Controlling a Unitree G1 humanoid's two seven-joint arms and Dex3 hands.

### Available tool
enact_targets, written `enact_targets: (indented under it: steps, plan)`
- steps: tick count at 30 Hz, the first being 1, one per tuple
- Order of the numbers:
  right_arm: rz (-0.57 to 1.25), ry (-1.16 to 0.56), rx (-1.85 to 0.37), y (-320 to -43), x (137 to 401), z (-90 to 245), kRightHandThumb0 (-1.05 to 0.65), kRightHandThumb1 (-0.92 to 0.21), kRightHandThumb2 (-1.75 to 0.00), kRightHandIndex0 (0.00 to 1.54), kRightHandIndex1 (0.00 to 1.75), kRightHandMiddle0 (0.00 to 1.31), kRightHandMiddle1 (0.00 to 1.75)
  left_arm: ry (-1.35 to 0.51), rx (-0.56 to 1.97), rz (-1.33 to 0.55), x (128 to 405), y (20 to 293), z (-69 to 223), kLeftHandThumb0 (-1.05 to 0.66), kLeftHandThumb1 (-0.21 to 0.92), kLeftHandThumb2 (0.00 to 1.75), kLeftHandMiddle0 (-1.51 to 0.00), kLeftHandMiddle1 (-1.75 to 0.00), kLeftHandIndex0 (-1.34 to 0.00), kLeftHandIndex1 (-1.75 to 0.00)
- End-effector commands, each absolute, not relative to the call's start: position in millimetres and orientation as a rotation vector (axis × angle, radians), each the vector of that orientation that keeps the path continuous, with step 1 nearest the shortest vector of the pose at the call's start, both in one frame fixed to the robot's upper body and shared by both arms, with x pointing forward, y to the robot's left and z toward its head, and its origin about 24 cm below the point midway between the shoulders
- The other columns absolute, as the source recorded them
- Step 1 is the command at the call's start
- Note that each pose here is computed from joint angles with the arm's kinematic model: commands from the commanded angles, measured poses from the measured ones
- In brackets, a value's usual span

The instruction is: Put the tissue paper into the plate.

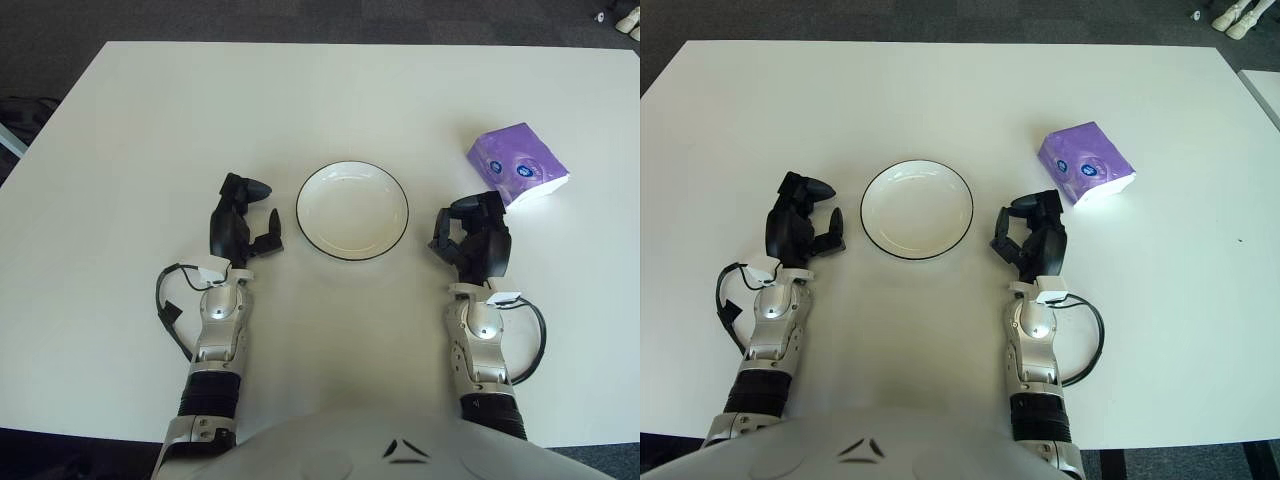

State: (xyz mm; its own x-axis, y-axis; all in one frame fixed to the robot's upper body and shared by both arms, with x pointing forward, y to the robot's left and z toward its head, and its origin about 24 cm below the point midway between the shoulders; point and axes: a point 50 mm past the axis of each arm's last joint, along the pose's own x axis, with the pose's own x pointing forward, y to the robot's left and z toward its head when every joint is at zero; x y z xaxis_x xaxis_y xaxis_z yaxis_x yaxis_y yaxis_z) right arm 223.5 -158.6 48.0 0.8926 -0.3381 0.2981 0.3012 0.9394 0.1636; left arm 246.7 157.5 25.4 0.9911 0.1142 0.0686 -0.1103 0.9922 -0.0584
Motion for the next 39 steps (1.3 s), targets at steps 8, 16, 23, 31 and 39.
enact_targets:
  steps: [8, 16, 23, 31, 39]
  plan:
    - [-0.365, -0.189, 0.135, -156.6, 212.1, 21.3, -0.42, -0.52, -1.07, 0.66, 1.66, 0.46, 1.75, 0.107, -0.055, 0.121, 227.7, 157.0, -10.7, -0.01, 0.30, 1.34, -0.65, -1.71, -0.38, -1.75]
    - [-0.363, -0.224, 0.100, -157.9, 212.6, 24.4, -0.42, -0.52, -1.06, 0.68, 1.64, 0.45, 1.75, 0.102, -0.058, 0.118, 228.2, 157.3, -10.2, -0.01, 0.30, 1.35, -0.64, -1.73, -0.38, -1.75]
    - [-0.331, -0.275, 0.015, -164.5, 214.0, 31.1, -0.42, -0.53, -1.06, 0.71, 1.61, 0.45, 1.75, 0.094, -0.059, 0.122, 228.9, 157.6, -9.9, -0.01, 0.29, 1.36, -0.64, -1.73, -0.38, -1.75]
    - [-0.251, -0.395, -0.159, -177.5, 214.7, 60.9, -0.39, -0.67, -0.87, 0.62, 1.43, 0.35, 1.75, 0.094, -0.065, 0.123, 229.4, 158.1, -10.2, -0.01, 0.29, 1.37, -0.64, -1.74, -0.39, -1.75]
    - [-0.178, -0.411, -0.441, -185.2, 211.9, 66.3, -0.41, -0.91, -0.59, 0.20, 1.12, 0.15, 1.66, 0.090, -0.069, 0.120, 230.8, 159.0, -10.3, -0.01, 0.27, 1.39, -0.65, -1.75, -0.40, -1.75]
